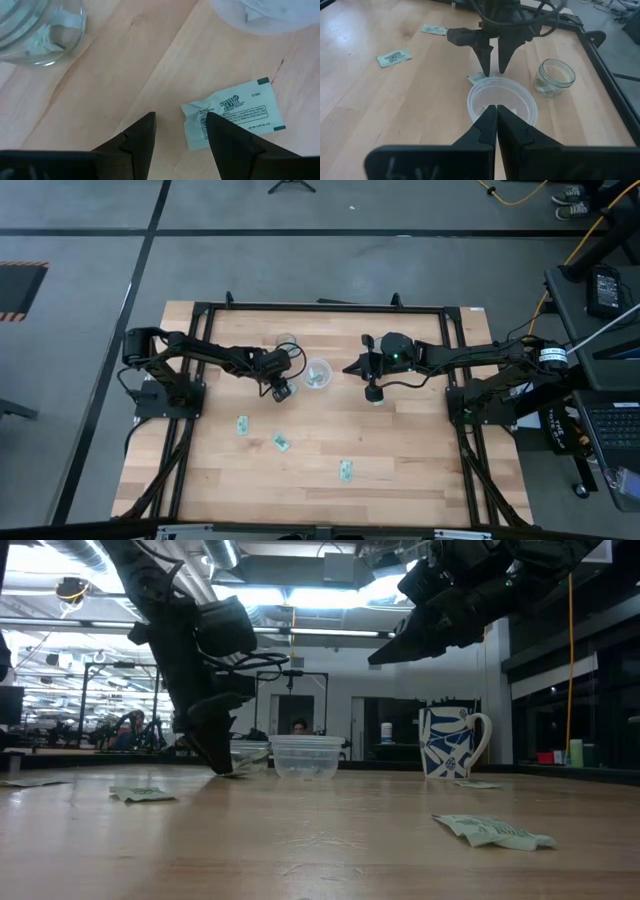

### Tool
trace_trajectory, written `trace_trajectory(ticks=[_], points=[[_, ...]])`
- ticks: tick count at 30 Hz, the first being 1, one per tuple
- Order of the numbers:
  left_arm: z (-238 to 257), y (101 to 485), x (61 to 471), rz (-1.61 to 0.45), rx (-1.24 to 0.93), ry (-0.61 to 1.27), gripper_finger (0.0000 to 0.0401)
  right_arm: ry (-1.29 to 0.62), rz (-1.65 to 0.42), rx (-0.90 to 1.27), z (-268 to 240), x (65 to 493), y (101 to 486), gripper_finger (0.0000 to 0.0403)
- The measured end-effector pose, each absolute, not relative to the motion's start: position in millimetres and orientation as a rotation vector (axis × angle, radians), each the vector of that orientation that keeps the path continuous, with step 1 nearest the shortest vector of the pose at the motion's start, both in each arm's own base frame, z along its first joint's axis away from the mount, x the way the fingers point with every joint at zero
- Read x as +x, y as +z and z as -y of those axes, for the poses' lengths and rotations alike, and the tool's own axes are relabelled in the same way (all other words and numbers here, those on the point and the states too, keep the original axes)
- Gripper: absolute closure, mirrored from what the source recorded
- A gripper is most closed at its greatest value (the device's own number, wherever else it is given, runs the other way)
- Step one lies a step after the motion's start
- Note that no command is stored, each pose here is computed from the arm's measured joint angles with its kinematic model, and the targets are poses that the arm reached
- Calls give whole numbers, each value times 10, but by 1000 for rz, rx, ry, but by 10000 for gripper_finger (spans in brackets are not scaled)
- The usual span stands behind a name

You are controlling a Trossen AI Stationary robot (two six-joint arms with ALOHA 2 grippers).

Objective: Pick and place Stevia / Truvia into bins
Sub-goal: Put the stevia packet into the glass container

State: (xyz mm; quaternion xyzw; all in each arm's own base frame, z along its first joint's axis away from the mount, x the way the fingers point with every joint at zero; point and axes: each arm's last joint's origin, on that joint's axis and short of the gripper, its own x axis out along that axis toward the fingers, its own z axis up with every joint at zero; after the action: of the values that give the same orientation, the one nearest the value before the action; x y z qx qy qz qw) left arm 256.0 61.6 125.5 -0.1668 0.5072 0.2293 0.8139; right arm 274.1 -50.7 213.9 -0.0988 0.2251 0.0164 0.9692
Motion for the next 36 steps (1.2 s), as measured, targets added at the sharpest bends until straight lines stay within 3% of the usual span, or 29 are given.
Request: trace_trajectory(ticks=[12,36], points=[[-602,1480,2524,-991,-342,456,231,30,-470,-174,506,2735,2126,386],[-529,1273,2602,-1061,-350,428,230,29,-470,-171,505,2735,2125,386]])
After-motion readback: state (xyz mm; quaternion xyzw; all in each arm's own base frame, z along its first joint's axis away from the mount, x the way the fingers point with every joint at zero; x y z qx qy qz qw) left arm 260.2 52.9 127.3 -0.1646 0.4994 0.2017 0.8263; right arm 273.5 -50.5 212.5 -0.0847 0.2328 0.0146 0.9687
